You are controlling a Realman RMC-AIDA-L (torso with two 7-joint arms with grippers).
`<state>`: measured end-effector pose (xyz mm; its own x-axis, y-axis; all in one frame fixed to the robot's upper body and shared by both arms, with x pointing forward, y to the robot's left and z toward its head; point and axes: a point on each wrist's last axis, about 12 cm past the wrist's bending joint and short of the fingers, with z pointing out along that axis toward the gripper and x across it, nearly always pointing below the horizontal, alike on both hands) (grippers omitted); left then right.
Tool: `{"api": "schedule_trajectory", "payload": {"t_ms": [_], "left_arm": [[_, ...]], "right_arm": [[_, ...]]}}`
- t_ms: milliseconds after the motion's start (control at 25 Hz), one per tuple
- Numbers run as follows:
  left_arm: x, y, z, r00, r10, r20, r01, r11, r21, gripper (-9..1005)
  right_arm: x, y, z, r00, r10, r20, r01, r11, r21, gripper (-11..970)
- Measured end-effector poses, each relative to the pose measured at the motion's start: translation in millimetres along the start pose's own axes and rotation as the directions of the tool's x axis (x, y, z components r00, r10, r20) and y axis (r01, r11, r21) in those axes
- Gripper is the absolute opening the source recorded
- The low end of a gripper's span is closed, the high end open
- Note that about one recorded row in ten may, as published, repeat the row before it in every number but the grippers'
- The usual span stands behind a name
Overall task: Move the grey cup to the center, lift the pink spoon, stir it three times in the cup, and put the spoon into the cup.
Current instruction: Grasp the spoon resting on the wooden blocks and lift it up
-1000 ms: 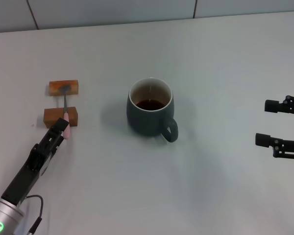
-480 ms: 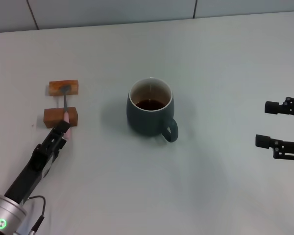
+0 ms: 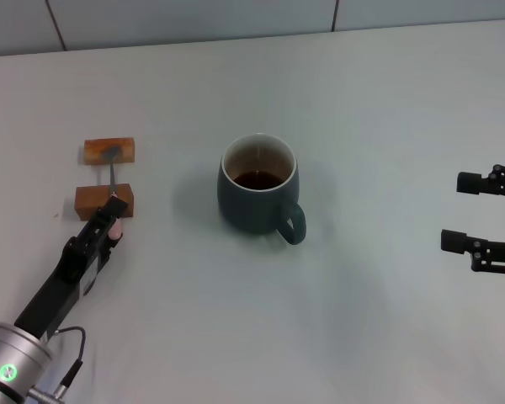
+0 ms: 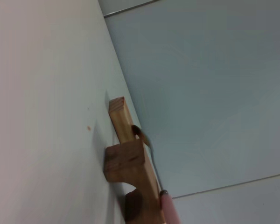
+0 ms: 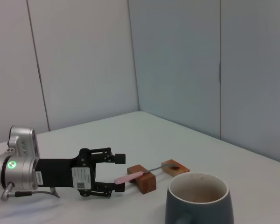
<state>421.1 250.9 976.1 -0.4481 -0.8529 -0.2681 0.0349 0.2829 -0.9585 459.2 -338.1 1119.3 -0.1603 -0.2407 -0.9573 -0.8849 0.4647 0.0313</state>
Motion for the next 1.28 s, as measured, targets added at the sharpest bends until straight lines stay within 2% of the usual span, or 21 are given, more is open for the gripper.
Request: {"api": "schedule_trajectory", "payload": {"t_ms": [520, 1280], "left_arm": [[2.1, 0.2, 4.8, 0.998, -0.060, 0.011, 0.060, 0.998, -0.018, 749], [5.5, -3.0, 10.3, 0.995, -0.099, 0.016, 0.099, 0.995, -0.009, 744]], "right_arm": [[1.7, 0.4, 1.3, 1.000, 0.006, -0.006, -0.006, 1.000, -0.001, 792], [2.8, 0.3, 0.3, 1.000, 0.007, -0.006, -0.007, 1.000, 0.002, 792]]}}
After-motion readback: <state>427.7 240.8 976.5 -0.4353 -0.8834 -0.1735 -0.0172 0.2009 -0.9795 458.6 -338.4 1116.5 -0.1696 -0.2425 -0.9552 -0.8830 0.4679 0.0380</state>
